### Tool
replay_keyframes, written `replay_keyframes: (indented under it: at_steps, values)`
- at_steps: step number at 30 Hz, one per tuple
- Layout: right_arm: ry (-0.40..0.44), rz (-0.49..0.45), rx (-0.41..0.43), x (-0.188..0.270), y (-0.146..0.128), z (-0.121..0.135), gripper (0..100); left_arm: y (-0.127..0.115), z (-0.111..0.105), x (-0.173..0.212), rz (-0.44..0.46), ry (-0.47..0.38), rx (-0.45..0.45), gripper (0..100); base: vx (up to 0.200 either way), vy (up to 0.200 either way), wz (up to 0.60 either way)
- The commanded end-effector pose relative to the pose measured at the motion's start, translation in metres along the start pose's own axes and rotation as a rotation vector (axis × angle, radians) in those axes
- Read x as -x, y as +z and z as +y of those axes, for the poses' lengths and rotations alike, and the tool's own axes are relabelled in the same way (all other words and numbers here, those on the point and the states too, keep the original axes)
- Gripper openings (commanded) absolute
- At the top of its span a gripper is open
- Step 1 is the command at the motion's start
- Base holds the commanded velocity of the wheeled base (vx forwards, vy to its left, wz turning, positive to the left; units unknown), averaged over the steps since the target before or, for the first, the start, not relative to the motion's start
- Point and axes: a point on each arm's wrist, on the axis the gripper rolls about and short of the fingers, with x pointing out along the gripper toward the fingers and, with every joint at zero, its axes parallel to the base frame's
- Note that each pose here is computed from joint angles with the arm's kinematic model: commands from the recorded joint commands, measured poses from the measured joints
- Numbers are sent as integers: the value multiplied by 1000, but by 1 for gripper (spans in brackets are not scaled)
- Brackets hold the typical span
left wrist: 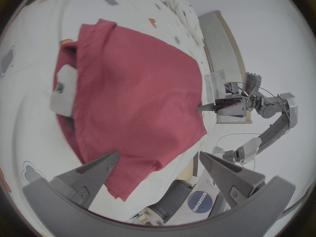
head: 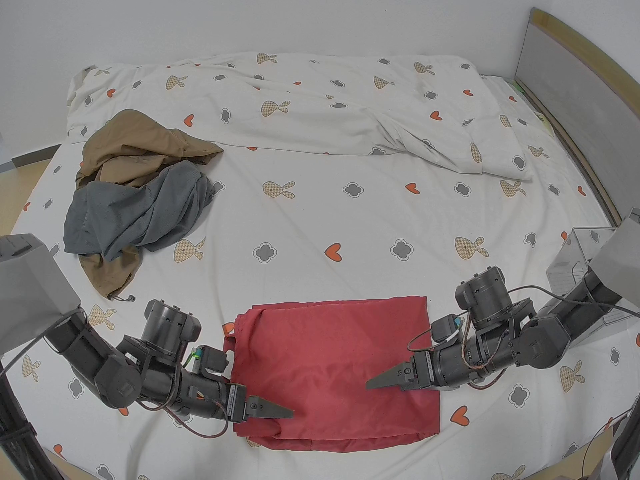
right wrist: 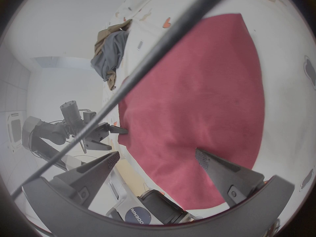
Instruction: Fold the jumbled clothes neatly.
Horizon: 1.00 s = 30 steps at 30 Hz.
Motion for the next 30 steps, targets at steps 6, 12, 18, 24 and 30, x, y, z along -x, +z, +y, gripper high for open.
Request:
replay_keyframes:
  at_steps: [6,12,18,24,30]
  values:
    - [-12,29,-18,7,-16,-3,100,-8,18,6,21,97,57,100,0,0,0]
    - [-15,20,-14,18,-25,1,100,-4,11,17,-31,122,20,100,0,0,0]
    - [27,-62,33,45,-23,18,100,4,-28,60,-186,41,-77,100,0,0,0]
    - [60,-233,84,95,-20,33,100,1,-75,119,-422,-41,-109,100,0,0,0]
    - [50,-361,106,123,-11,37,100,-9,-101,155,-599,-26,-222,100,0,0,0]
